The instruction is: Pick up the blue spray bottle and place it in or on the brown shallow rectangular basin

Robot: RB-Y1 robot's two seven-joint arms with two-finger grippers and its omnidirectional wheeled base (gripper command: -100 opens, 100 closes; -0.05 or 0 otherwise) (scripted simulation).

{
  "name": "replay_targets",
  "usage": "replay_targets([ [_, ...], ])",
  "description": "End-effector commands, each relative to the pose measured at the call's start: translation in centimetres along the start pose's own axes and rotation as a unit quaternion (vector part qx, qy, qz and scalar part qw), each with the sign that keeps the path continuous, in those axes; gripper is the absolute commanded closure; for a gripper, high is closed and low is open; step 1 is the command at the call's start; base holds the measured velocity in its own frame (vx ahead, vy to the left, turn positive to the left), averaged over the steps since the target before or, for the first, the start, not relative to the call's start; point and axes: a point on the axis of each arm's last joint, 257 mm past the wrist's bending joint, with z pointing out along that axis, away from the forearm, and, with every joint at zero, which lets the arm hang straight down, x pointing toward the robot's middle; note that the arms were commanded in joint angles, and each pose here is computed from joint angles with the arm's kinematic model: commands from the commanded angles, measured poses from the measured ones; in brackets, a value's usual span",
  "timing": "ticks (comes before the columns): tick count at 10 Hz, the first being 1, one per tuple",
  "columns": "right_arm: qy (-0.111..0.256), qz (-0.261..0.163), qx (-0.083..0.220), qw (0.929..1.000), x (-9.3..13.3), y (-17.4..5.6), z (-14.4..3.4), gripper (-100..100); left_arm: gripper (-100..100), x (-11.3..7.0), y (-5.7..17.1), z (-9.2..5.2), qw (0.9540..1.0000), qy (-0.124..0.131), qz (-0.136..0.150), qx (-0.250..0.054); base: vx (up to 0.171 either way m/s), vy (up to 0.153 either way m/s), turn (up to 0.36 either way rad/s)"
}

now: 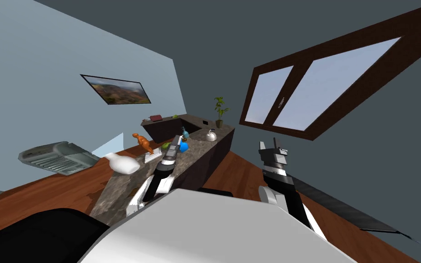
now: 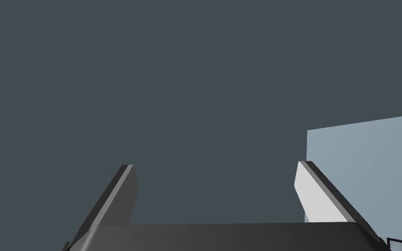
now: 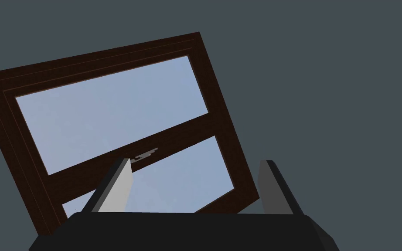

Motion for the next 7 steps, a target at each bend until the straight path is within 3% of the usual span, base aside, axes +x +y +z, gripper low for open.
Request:
replay_targets([
  [1, 0.0, 0.0, 0.0, 1.0, 0.0, 0.0, 0.0, 0, -100, 0.1, 1.6, -0.9, 0.9991, 0.025, 0.031, -0.013, -0.046, 0.054, -0.181],
  [3, 0.0, 0.0, 0.0, 1.0, 0.0, 0.0, 0.0, 0, -100, 0.0, 4.1, -2.1, 0.9952, 0.059, 0.071, -0.032, -0.043, 0.051, -0.182],
  [6, 0.0, 0.0, 0.0, 1.0, 0.0, 0.0, 0.0, 0, -100, -0.8, 7.9, -3.9, 0.9829, 0.109, 0.135, -0.061, -0.073, 0.075, -0.238],
  [7, 0.0, 0.0, 0.0, 1.0, 0.0, 0.0, 0.0, 0, -100, -0.8, 8.3, -4.1, 0.9819, 0.114, 0.137, -0.064, -0.055, 0.06, -0.048],
])
